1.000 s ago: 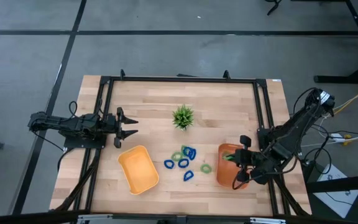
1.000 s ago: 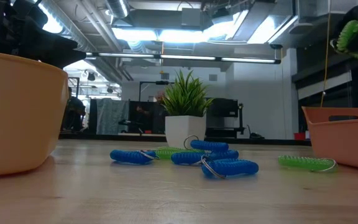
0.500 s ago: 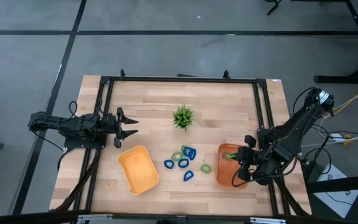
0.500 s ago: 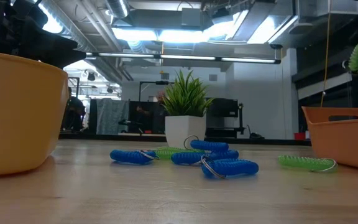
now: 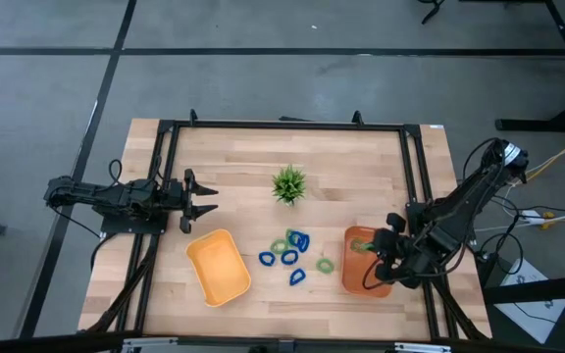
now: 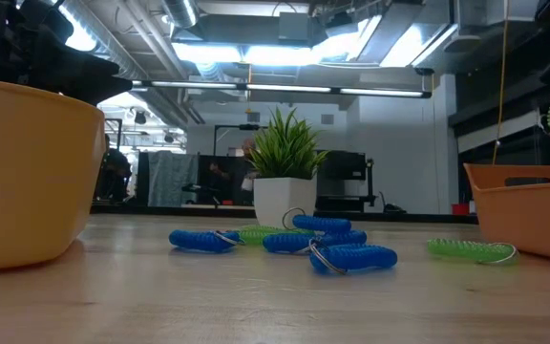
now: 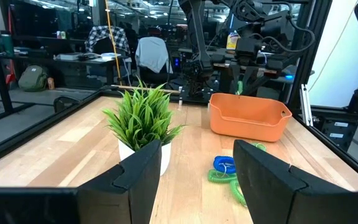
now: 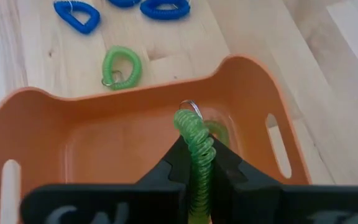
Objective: Sort spring keychains
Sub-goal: Put the green spring keychain into the orange bin
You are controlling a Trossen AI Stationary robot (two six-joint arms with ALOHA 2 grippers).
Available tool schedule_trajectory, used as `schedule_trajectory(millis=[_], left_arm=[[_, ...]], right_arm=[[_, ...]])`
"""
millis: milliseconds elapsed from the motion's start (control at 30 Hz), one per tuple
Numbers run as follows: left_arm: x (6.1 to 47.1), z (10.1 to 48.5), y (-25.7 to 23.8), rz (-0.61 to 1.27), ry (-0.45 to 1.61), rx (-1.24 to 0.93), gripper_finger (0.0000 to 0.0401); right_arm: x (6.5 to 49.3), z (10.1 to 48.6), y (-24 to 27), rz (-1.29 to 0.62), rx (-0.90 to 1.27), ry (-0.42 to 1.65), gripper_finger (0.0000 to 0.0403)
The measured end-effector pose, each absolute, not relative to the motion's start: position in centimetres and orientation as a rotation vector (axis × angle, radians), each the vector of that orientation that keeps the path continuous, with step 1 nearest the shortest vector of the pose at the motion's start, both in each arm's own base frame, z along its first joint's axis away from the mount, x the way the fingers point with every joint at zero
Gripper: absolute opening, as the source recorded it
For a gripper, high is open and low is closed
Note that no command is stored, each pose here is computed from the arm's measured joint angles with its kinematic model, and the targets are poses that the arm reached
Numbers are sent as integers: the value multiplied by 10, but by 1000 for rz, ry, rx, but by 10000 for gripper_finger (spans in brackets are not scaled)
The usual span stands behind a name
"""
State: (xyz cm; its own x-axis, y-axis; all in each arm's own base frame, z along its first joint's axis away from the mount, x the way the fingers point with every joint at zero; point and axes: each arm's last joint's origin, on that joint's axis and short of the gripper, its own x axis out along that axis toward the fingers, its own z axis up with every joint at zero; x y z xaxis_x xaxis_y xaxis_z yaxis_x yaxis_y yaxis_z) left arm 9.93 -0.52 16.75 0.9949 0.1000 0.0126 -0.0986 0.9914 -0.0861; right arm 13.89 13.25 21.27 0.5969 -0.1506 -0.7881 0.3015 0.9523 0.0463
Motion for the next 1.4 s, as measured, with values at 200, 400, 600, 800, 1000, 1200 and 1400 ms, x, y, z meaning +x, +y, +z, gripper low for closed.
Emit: schedule_trajectory(millis=[200, 400, 600, 800, 1000, 1200, 1400], left_arm=[[99, 168, -5, 100, -17, -85, 196], [99, 168, -5, 100, -17, -85, 196], [99, 168, -5, 100, -17, -86, 196], [99, 168, -5, 100, -17, -85, 196], [99, 168, -5, 100, -17, -85, 196], [99, 168, -5, 100, -17, -85, 196], [99, 168, -5, 100, -17, -85, 196]], right_arm=[[142, 200, 124, -251, 198, 988, 26], [152, 194, 117, -178, 230, 1046, 26], [158, 182, 110, -115, 259, 1069, 32], [160, 176, 103, -143, 294, 1088, 63], [163, 178, 105, -102, 278, 1057, 81], [164, 179, 106, -69, 253, 1037, 100], [168, 186, 108, -62, 261, 1005, 114]])
